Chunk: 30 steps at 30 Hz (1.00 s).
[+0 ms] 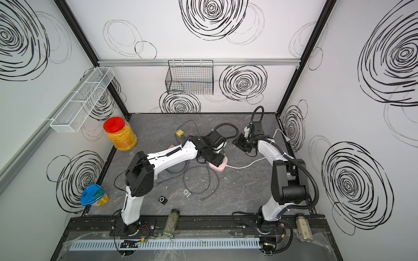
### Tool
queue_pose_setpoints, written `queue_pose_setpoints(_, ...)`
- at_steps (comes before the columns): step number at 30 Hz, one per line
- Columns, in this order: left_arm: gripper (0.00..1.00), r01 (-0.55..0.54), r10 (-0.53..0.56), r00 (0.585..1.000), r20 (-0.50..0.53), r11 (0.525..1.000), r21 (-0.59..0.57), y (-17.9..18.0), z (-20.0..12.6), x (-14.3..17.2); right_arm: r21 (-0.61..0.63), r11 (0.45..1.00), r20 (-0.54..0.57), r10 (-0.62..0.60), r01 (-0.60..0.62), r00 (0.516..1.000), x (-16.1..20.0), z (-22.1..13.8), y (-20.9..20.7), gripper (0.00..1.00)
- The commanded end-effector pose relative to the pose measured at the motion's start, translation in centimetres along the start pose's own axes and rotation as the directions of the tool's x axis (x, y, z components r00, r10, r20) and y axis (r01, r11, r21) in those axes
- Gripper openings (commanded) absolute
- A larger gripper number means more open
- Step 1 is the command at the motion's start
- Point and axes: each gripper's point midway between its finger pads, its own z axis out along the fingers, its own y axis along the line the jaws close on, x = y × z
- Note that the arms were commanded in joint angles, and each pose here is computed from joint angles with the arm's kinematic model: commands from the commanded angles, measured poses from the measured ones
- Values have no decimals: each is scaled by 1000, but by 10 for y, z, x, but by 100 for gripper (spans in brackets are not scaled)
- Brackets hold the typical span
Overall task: Charge mp3
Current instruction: Insert the plug into the socket, then pick up the charging cable from the center of the board.
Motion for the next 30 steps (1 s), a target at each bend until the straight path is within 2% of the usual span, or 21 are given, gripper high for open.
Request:
queue_pose_setpoints(1, 63, -53, 54, 998, 19, 998, -12, 7, -27, 21, 35, 999, -2, -23, 23, 1000, 7, -26, 8, 40)
queue_pose_setpoints(7, 58, -67, 68, 997, 30, 996, -54, 25, -58, 82, 82, 993, -21, -85, 86, 996, 46, -53, 29, 41)
queue_pose_setpoints(9, 56, -79, 80, 997, 1, 993, -85, 26, -54, 106, 101, 989, -42, -107, 111, 993, 68, -52, 37, 41)
queue_pose_setpoints(11, 54, -140, 137, 990, -39, 986, -95, 14, -46, 130, 78, 990, -72, -108, 114, 992, 93, -48, 47, 41)
queue_pose_setpoints(16, 52, -227, 219, 972, -89, 970, -83, -16, -29, 176, 22, 998, -131, -62, 65, 989, 138, -41, 58, 40)
queue_pose_setpoints(22, 50, -253, 247, 965, -93, 966, -58, -28, -12, 207, 6, 998, -165, -68, 70, 984, 164, -36, 62, 37)
queue_pose_setpoints(30, 49, -256, 254, 965, -66, 967, -14, -39, 9, 213, -6, 998, -191, -63, 63, 980, 180, -30, 58, 32)
